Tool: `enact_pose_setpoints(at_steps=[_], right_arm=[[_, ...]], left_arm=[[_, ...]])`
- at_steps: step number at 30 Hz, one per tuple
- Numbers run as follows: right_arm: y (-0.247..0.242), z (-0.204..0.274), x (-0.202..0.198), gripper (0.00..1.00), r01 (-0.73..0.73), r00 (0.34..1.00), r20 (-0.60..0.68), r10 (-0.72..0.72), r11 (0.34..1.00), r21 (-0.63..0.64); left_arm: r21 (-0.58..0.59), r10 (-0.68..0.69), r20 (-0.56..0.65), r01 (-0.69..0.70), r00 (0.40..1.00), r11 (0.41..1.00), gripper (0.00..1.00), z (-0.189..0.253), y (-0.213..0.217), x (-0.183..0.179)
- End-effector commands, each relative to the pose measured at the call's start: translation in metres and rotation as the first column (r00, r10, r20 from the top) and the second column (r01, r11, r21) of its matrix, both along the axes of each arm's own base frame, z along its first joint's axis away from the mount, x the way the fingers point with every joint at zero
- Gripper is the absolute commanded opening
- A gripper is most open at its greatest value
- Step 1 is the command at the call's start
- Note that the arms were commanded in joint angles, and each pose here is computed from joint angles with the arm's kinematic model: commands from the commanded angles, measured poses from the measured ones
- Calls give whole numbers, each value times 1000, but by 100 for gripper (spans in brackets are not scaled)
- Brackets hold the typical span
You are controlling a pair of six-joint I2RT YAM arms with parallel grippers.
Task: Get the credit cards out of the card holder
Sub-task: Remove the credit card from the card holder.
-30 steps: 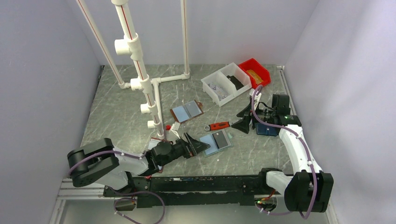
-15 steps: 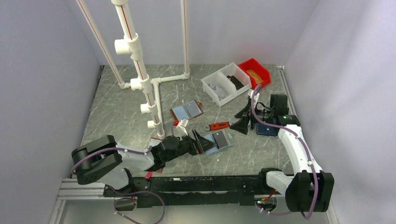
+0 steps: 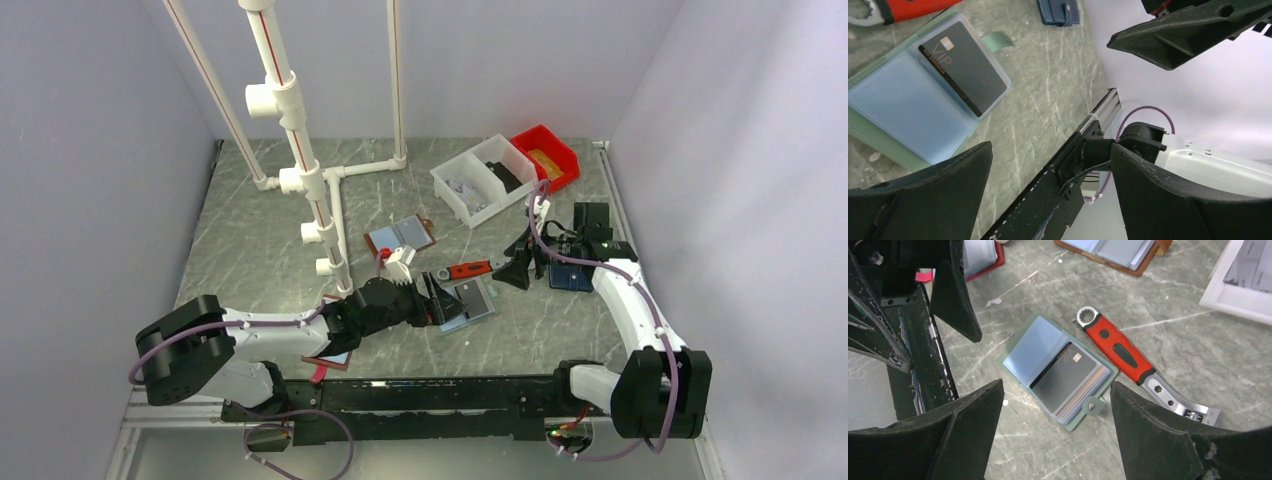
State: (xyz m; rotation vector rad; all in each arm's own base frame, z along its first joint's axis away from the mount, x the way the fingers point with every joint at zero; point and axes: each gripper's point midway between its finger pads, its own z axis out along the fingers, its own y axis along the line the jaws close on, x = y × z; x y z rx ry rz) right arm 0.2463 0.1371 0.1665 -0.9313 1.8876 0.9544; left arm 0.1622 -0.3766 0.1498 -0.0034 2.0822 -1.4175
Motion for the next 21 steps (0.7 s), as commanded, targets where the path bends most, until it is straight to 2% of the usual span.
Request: enact_pose_setpoints(at_steps=[1,4,6,8,12,14,17,21], right_arm=[[-4,-1,6,79,-25,999,46,28,998,-53],[-5,-6,6,73,-23,999,35,26,998,-62],[-3,-8,5,66,-25,999,19,26,998,-50],[0,-8,5,57,-23,1000,1,23,999,-37],[12,-19,2,30,-65,997,-36,63,996,-64],[16,-27,1,20,-94,994,-59,89,992,-89],[20,-36,1,12,-118,990,-87,108,985,-125],[22,-47,2,8,-118,988,-122,98,980,-163]], left_arm=[[28,19,11,-19,1000,999,92,2,-1,6],[84,39,-7,-39,999,996,90,-7,1,10],[130,59,-20,-56,998,990,90,-12,2,14],[169,77,-31,-71,997,983,85,-17,3,17],[184,80,-23,-74,997,980,69,-23,-4,22],[182,70,-10,-67,998,981,63,-24,-10,24],[208,62,-8,-58,998,976,55,-30,-16,28],[235,83,-24,-75,996,969,41,-37,-16,33]])
